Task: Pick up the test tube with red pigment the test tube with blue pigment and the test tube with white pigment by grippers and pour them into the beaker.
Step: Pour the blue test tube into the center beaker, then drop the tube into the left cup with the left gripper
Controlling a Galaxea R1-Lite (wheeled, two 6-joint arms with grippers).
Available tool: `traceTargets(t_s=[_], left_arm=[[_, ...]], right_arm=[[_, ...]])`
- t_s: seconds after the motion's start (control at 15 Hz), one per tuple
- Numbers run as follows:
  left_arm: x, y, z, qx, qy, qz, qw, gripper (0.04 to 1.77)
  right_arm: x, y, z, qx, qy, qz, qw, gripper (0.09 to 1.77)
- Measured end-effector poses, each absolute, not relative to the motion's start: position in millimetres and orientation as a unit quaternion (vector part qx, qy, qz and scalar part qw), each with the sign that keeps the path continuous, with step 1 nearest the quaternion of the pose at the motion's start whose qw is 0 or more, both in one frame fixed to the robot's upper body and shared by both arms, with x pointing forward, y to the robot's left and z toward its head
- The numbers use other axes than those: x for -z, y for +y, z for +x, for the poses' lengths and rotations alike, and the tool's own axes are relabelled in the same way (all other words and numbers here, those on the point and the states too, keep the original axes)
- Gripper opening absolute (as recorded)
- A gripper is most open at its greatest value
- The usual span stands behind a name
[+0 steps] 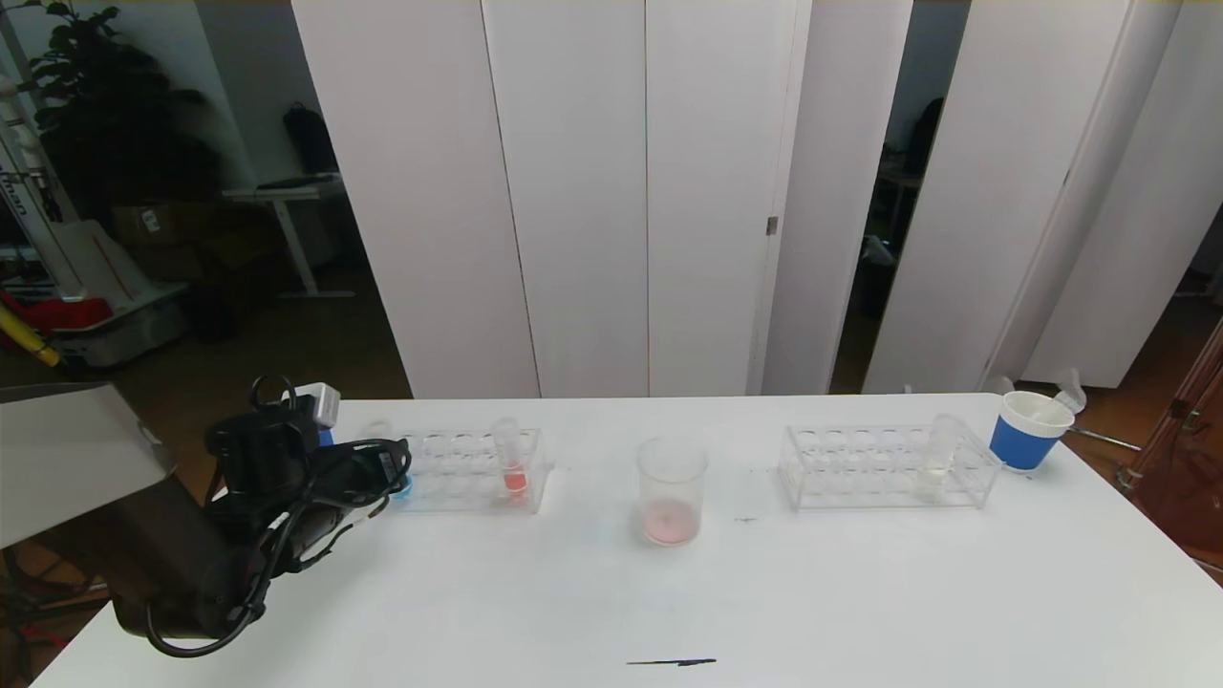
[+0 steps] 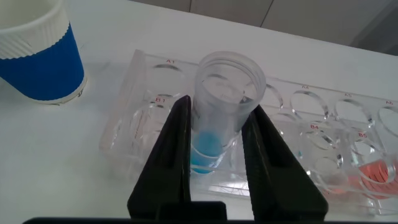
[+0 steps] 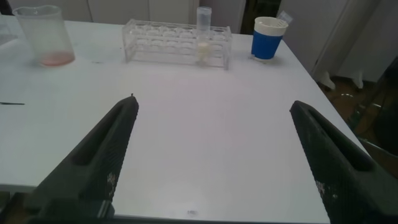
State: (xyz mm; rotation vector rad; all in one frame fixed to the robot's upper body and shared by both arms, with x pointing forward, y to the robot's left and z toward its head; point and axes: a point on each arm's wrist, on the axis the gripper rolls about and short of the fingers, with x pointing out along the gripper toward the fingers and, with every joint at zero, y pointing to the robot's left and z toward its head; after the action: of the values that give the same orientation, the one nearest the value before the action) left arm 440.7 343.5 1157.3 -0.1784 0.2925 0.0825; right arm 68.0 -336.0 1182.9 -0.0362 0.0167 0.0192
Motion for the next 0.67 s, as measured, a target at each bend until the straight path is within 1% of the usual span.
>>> traceTargets(t_s=[0.67], left_arm=[[-1155.3, 341.6, 446.5, -0.036, 0.133, -0.088, 0.987, 0.58]], right_arm=[[-1183.0, -336.0, 68.0, -0.009, 0.008, -0.018, 1.000, 1.75]])
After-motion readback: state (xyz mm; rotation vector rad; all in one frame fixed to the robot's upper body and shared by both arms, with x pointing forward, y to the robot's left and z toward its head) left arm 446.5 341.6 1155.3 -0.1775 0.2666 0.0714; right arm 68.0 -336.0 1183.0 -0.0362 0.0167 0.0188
